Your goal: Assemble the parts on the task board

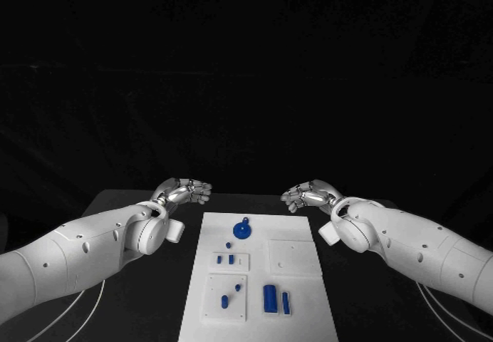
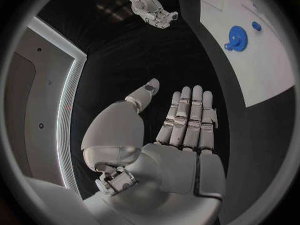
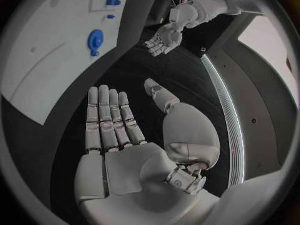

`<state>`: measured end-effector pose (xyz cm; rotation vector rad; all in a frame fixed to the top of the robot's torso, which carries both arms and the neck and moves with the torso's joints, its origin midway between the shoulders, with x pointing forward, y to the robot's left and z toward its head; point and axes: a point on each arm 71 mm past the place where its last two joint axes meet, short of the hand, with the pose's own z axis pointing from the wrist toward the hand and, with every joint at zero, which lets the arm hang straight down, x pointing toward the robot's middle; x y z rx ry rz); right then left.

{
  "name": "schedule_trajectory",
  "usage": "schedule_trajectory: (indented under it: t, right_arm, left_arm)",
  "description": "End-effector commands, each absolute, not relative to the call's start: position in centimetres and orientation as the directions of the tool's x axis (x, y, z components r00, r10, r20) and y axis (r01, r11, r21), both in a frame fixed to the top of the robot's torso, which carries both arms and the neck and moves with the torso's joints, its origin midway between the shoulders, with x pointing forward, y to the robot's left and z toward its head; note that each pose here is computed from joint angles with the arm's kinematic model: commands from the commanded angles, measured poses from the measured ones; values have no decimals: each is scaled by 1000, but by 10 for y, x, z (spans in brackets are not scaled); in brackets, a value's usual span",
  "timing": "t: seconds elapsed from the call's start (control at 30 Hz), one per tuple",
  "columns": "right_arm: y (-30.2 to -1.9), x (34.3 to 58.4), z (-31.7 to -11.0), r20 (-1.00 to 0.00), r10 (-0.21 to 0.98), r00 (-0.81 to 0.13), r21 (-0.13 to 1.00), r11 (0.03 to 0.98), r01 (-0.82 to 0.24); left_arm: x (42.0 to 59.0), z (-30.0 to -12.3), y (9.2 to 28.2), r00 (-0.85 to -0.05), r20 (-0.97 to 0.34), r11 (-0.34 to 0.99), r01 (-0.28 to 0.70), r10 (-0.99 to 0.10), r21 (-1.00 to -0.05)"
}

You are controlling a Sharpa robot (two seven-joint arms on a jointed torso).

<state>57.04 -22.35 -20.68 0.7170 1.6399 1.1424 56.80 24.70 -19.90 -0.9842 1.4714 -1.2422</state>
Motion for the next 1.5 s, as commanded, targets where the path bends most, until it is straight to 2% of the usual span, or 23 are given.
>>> schedule_trajectory:
  t: [0.03, 0.2, 0.23, 0.47, 0.63, 0.9, 1.1, 1.27, 1.5]
  right_arm:
    - [-229, 573, -208, -263, 918, -296, 965, 251, -79]
    - [-231, 575, -214, -202, 941, -273, 979, 194, -58]
    - [-232, 574, -215, -284, 911, -297, 957, 286, -38]
    - [-227, 567, -215, -254, 927, -276, 967, 250, -50]
    - [-218, 552, -214, -191, 954, -232, 981, 181, -66]
    - [-201, 504, -219, -53, 992, -113, 997, 47, -53]
    - [-195, 476, -222, -6, 999, -49, 1000, 5, -21]
    - [-193, 463, -224, 9, 1000, -21, 1000, -9, -2]
    - [-192, 462, -224, 10, 1000, -17, 1000, -10, 1]
  left_arm:
    - [567, -195, 238, -234, -116, 113, 29, -965, -993]
    - [565, -196, 235, -241, -96, 97, 11, -966, -995]
    - [565, -198, 235, -252, -128, 131, 2, -959, -991]
    - [556, -204, 230, -230, -108, 110, 3, -967, -994]
    - [536, -212, 220, -183, -72, 73, 5, -980, -997]
    - [487, -223, 200, -72, -9, 9, 3, -997, -1000]
    - [467, -224, 194, -29, 7, -7, 0, -1000, -1000]
    - [462, -224, 192, -17, 10, -10, -1, -1000, -1000]
    - [462, -224, 192, -17, 10, -10, -1, -1000, -1000]
